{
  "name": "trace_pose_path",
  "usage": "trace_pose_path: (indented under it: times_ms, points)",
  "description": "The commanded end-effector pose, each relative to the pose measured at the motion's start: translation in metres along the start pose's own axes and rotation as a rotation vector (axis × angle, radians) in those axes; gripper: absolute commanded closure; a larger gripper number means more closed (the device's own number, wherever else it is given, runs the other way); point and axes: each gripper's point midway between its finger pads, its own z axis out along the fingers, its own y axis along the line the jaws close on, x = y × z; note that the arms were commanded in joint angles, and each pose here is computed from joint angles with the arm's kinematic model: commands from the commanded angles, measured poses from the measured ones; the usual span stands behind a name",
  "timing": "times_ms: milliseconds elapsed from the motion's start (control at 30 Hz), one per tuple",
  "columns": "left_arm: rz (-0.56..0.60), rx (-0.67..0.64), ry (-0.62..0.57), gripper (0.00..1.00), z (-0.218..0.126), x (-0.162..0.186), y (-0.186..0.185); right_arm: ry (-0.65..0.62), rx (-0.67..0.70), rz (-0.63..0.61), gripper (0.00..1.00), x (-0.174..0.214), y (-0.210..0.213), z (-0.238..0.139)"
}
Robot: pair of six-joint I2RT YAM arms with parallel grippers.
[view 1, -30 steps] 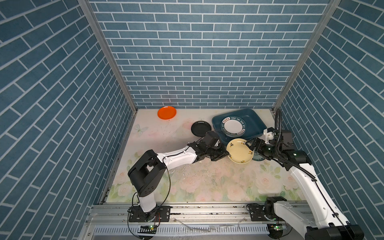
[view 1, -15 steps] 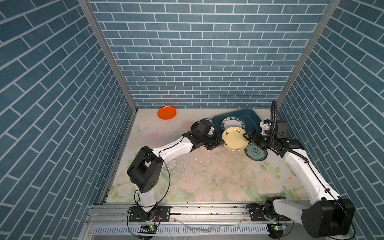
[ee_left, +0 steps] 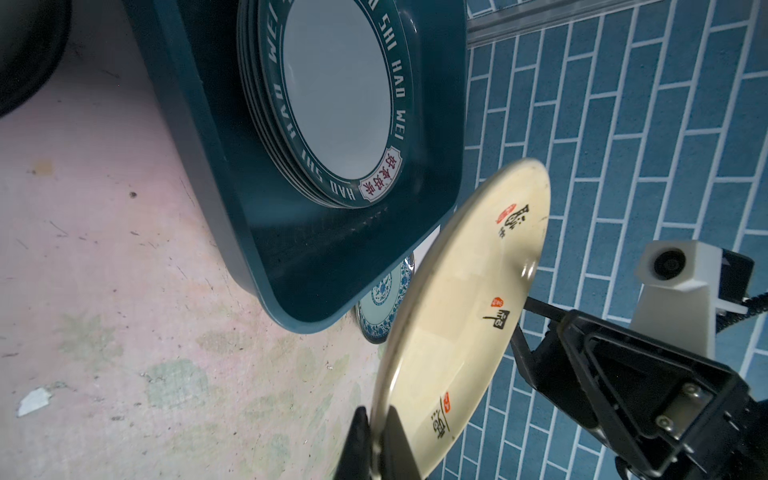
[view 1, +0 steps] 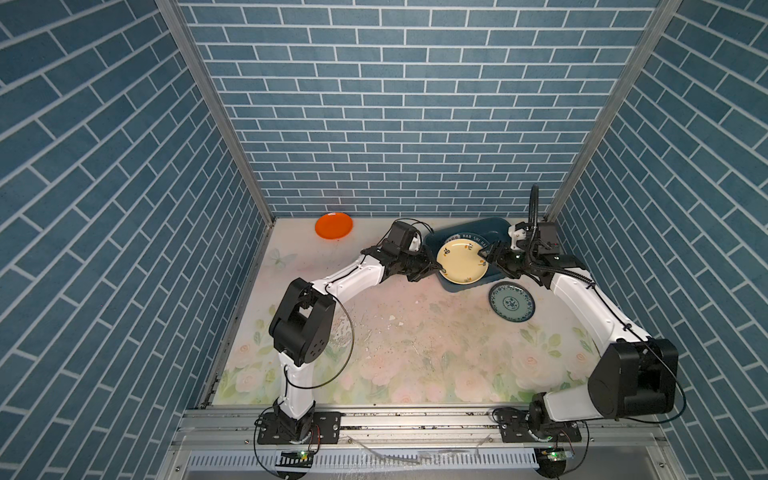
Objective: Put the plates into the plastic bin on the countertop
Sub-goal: 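Lift the cream plate upright toward the right gripper near the bin, then lower the cream plate into the bin with the left gripper while the right steadies it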
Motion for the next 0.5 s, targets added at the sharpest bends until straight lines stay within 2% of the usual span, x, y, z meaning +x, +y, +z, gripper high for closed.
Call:
trace_pose_path:
  times_ms: [0, 467]
  points:
    - [0.031, 0.037, -0.001, 0.96, -0.003, -0.012, -0.009, -0.018, -0.039, 0.003, 0.37, -0.011, 0.013, 0.004]
    - [0.017, 0.063, 0.002, 0.95, 0.001, -0.031, -0.006, 0.036, -0.058, 0.012, 0.53, -0.012, 0.017, 0.032]
